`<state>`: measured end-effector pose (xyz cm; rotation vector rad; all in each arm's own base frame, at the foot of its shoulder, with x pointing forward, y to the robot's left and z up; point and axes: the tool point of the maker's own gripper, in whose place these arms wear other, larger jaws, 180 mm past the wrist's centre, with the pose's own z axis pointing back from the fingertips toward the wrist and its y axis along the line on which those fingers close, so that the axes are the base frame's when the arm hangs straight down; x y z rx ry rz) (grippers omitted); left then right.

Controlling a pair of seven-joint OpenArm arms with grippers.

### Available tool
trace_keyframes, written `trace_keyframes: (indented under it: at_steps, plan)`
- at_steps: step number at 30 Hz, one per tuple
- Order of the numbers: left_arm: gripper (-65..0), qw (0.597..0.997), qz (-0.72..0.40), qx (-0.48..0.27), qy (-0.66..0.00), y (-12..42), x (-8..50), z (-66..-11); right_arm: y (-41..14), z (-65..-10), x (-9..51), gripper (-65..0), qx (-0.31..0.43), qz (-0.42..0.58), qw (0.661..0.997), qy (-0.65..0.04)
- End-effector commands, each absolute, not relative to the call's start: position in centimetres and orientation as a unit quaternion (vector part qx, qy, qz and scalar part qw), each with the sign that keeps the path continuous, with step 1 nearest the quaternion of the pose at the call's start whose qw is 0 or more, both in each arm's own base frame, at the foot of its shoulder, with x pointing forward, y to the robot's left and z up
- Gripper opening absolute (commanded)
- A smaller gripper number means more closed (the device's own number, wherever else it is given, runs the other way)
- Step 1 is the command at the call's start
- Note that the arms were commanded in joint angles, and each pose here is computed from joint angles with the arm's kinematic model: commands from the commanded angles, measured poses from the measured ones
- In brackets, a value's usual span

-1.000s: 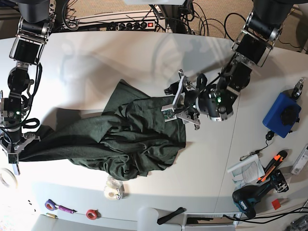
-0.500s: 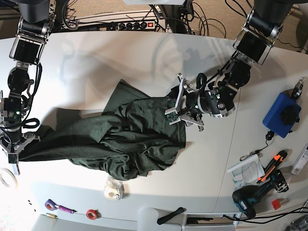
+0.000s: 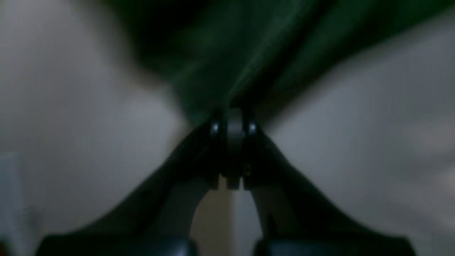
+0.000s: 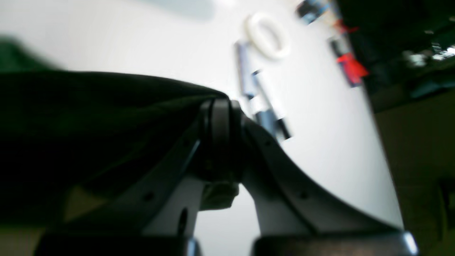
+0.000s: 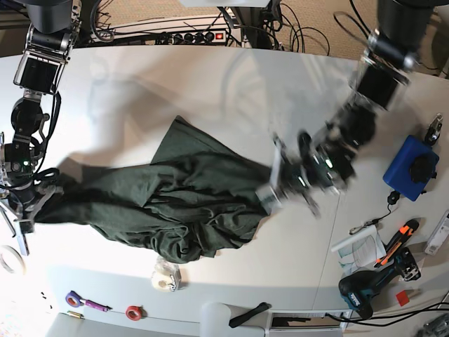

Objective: Layout the t-shirt on the table in an organized manner, then fold the t-shirt properly
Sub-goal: 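Lift and stretch the shirt between both grippers, then lay it flat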

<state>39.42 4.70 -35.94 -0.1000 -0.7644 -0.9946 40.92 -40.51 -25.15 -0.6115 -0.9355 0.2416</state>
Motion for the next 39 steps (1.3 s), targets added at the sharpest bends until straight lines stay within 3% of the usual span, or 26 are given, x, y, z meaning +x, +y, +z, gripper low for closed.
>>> trace_keyframes:
  at_steps: [1, 13, 26, 31, 39]
  plan:
    - [-65.0, 0.793, -0.453, -0.037, -0.405, 4.6, 41.9, -32.6, -41.0, -22.8, 41.5, -65.0, -0.298, 0.115, 0.828, -0.460]
    - [-65.0, 0.718, -0.409, 0.058, -0.561, 6.1, 50.4, -19.7, -39.3, -22.2, 42.8, -65.0, -0.249, 0.097, 0.832, -0.487]
    - [-65.0, 0.688, -0.344, 0.114, -0.629, 10.9, 58.3, -4.5, -39.0, -9.0, 47.8, -65.0, -0.251, 0.033, 0.740, -0.622]
    - [-65.0, 0.679, -0.344, 0.101, -0.641, 11.6, 58.5, 1.9, -40.2, -6.9, 49.5, -65.0, -0.235, 0.009, 0.731, -0.640]
    - [-65.0, 0.776, -0.357, -0.012, -0.519, 13.7, 55.3, -2.8, -38.2, -8.3, 50.4, -65.0, -0.124, 0.047, 0.766, -0.629]
